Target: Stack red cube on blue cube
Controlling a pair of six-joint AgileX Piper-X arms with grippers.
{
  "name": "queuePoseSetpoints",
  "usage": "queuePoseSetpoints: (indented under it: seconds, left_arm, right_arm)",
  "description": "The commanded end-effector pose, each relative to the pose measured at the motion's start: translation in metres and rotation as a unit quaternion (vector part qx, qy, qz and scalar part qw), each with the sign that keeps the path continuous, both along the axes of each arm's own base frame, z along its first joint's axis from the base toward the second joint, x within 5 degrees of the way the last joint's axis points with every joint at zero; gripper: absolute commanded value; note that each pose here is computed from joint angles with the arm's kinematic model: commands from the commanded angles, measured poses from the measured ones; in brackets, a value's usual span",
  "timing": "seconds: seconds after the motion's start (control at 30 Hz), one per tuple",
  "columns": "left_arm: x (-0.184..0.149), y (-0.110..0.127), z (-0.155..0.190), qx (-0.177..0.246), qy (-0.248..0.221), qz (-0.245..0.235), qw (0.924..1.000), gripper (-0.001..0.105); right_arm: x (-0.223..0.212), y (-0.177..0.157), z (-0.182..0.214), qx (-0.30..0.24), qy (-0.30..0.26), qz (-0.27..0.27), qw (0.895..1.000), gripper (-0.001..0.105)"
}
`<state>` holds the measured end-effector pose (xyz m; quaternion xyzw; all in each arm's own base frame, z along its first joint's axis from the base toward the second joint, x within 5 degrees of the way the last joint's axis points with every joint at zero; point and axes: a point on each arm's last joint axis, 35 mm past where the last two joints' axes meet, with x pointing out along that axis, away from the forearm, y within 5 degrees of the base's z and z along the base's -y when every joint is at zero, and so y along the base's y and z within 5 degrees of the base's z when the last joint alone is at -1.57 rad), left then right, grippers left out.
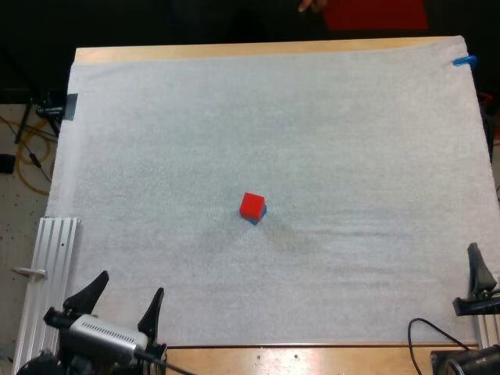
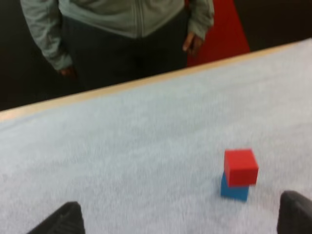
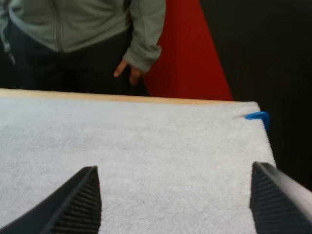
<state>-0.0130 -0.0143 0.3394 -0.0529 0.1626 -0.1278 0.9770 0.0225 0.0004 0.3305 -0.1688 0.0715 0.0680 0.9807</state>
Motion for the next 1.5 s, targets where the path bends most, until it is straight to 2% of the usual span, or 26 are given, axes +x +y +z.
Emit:
queuePoseSetpoints:
  seconds: [0.0,0.23,0.33,0.53,1.27,1.47]
  left_arm:
    - [0.010,0.001,-0.007,0.003,0.009,0.000,0.9999,0.076]
    - [0.038,0.004,-0.047,-0.006,0.051,-0.003,0.9987,0.076]
    - [0.041,0.004,-0.048,-0.009,0.044,-0.002,0.9990,0.076]
    - [0.042,0.004,-0.048,-0.009,0.042,-0.002,0.9991,0.076]
    - [0.042,0.004,-0.048,-0.009,0.042,-0.002,0.9991,0.076]
    - [0.042,0.004,-0.048,-0.009,0.042,-0.002,0.9991,0.076]
  right_arm:
    - [0.004,0.002,-0.004,-0.009,0.011,0.012,1.000,0.063]
    - [0.014,0.006,-0.028,-0.013,0.056,0.031,0.998,0.063]
    - [0.014,0.006,-0.038,-0.020,0.085,0.031,0.996,0.063]
    - [0.014,0.006,-0.043,-0.025,0.102,0.031,0.994,0.063]
    - [0.014,0.006,-0.043,-0.025,0.102,0.031,0.994,0.063]
    - [0.015,0.004,-0.043,-0.021,0.103,-0.004,0.994,0.063]
